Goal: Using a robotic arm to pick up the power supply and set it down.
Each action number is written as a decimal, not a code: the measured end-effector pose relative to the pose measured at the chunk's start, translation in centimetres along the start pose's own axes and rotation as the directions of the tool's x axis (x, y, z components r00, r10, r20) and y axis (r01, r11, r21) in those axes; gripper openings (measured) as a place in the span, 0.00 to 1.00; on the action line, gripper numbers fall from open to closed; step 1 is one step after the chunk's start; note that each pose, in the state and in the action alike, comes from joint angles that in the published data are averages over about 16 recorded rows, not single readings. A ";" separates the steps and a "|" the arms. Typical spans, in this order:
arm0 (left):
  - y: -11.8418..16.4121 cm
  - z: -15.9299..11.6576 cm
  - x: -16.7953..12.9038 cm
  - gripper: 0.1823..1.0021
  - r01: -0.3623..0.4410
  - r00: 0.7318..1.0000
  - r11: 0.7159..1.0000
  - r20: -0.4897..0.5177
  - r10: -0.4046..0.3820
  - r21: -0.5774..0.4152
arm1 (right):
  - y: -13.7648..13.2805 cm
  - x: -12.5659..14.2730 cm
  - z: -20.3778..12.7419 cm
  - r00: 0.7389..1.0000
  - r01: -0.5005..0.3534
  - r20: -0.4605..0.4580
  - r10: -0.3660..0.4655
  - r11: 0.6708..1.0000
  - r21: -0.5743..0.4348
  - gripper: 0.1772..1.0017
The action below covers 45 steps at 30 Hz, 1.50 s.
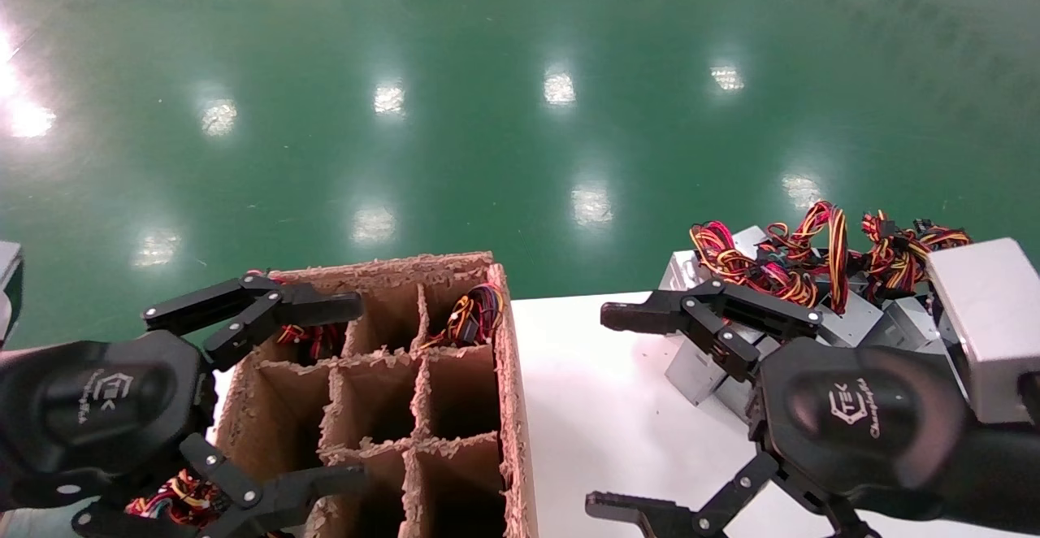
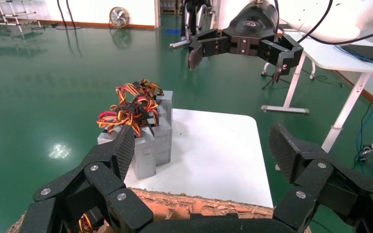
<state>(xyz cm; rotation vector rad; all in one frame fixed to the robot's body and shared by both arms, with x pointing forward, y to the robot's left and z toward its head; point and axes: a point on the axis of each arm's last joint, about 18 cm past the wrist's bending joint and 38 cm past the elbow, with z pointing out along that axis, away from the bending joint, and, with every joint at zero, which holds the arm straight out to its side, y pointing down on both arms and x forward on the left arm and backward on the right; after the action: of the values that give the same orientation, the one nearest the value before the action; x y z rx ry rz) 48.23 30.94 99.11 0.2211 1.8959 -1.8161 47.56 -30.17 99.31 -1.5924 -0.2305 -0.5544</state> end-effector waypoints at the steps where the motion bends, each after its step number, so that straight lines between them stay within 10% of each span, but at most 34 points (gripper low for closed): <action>1: 0.0 0.0 0.0 1.00 0.000 1.000 1.000 0.000 0.000 0.000 | 0.0 0.0 0.0 1.000 0.000 0.000 0.000 1.000 0.000 1.00; 29: 0.0 0.0 0.0 0.99 0.000 1.000 1.000 0.000 0.000 0.000 | 0.1 0.1 -0.1 1.000 -0.001 -0.005 0.001 1.000 -0.001 1.00; 45: 0.0 0.0 0.0 0.77 0.000 1.000 1.000 0.000 0.000 0.000 | 3.7 4.4 3.6 0.992 0.020 -0.127 -0.023 0.999 -0.031 1.00</action>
<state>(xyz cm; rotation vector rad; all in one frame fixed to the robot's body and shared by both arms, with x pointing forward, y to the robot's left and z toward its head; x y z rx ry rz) 48.23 30.94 99.11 0.2210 1.8959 -1.8161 53.78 -27.84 98.15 -1.5779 -0.1446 -0.6762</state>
